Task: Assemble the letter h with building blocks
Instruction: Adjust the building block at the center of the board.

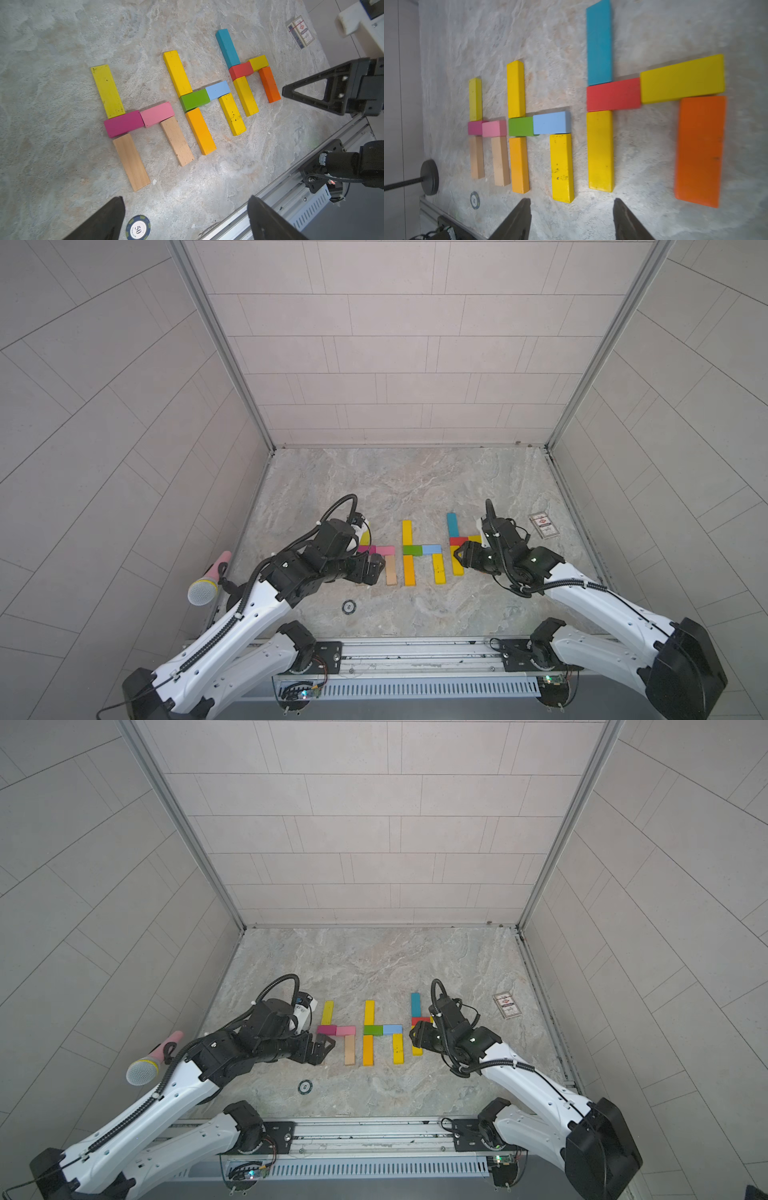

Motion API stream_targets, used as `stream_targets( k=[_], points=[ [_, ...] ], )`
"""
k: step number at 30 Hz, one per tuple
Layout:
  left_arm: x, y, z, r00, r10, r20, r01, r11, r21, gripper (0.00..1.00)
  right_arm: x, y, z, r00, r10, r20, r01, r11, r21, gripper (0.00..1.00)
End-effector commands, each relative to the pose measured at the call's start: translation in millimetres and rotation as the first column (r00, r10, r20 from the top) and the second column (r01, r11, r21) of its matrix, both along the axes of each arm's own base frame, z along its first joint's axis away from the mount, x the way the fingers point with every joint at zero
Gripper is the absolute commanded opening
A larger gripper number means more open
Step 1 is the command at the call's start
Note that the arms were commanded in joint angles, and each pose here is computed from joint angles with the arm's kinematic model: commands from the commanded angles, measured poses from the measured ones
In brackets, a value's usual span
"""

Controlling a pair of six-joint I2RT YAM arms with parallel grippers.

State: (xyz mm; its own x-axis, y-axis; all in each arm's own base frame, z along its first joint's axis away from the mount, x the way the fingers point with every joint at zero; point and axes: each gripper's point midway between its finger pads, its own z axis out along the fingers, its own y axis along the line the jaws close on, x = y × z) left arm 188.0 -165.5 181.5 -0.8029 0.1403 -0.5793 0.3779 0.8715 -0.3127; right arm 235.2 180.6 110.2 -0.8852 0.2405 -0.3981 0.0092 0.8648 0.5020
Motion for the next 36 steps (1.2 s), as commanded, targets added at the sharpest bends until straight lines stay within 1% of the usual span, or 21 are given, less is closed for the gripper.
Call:
stream_targets(
  k=[1,2,4,7,11,16,19,23,28,32,36],
  points=[
    [8.8,14.7,20.9,0.994,0.073,0.086,-0.073,0.997,-0.002,1.00,9.3,25.1,14.0,0.992,0.094,0.088,-0.092,0.995,-0.021,0.64],
    [10.3,17.3,21.8,0.992,0.086,0.096,-0.087,0.996,0.000,1.00,9.4,33.4,16.8,0.987,0.124,0.101,-0.122,0.992,-0.025,0.64],
    [8.8,23.5,33.3,0.983,0.110,0.145,-0.106,0.994,-0.031,1.00,9.7,47.0,22.6,0.978,0.172,0.119,-0.169,0.985,-0.030,0.64],
    [9.9,33.0,42.5,0.970,0.150,0.191,-0.144,0.989,-0.045,1.00,10.8,69.4,31.4,0.963,0.230,0.139,-0.231,0.973,-0.003,0.64],
    [11.3,43.8,49.6,0.954,0.193,0.228,-0.186,0.981,-0.050,1.00,15.1,107.0,39.2,0.944,0.295,0.151,-0.302,0.953,0.028,0.63],
    [12.1,58.2,59.6,0.928,0.251,0.274,-0.243,0.968,-0.063,1.00,21.7,161.6,42.4,0.919,0.364,0.152,-0.378,0.923,0.074,0.64],
    [10.8,66.5,67.3,0.909,0.282,0.308,-0.269,0.959,-0.085,1.00,25.4,190.0,37.4,0.905,0.401,0.140,-0.414,0.908,0.071,0.63],
    [9.1,72.4,74.2,0.891,0.307,0.335,-0.285,0.952,-0.113,1.00,33.7,218.3,24.4,0.904,0.411,0.116,-0.421,0.903,0.081,0.63],
    [9.6,73.3,73.2,0.891,0.311,0.329,-0.291,0.950,-0.110,1.00,48.1,251.9,3.7,0.907,0.415,0.071,-0.420,0.904,0.082,0.61],
    [9.7,72.4,72.4,0.894,0.308,0.326,-0.288,0.951,-0.109,1.00,61.5,262.1,-21.1,0.914,0.406,0.029,-0.406,0.913,0.033,0.59],
    [9.6,74.6,73.5,0.890,0.315,0.330,-0.297,0.949,-0.107,1.00,72.7,270.1,-26.2,0.911,0.411,0.033,-0.412,0.911,0.015,0.59]
  ],
)
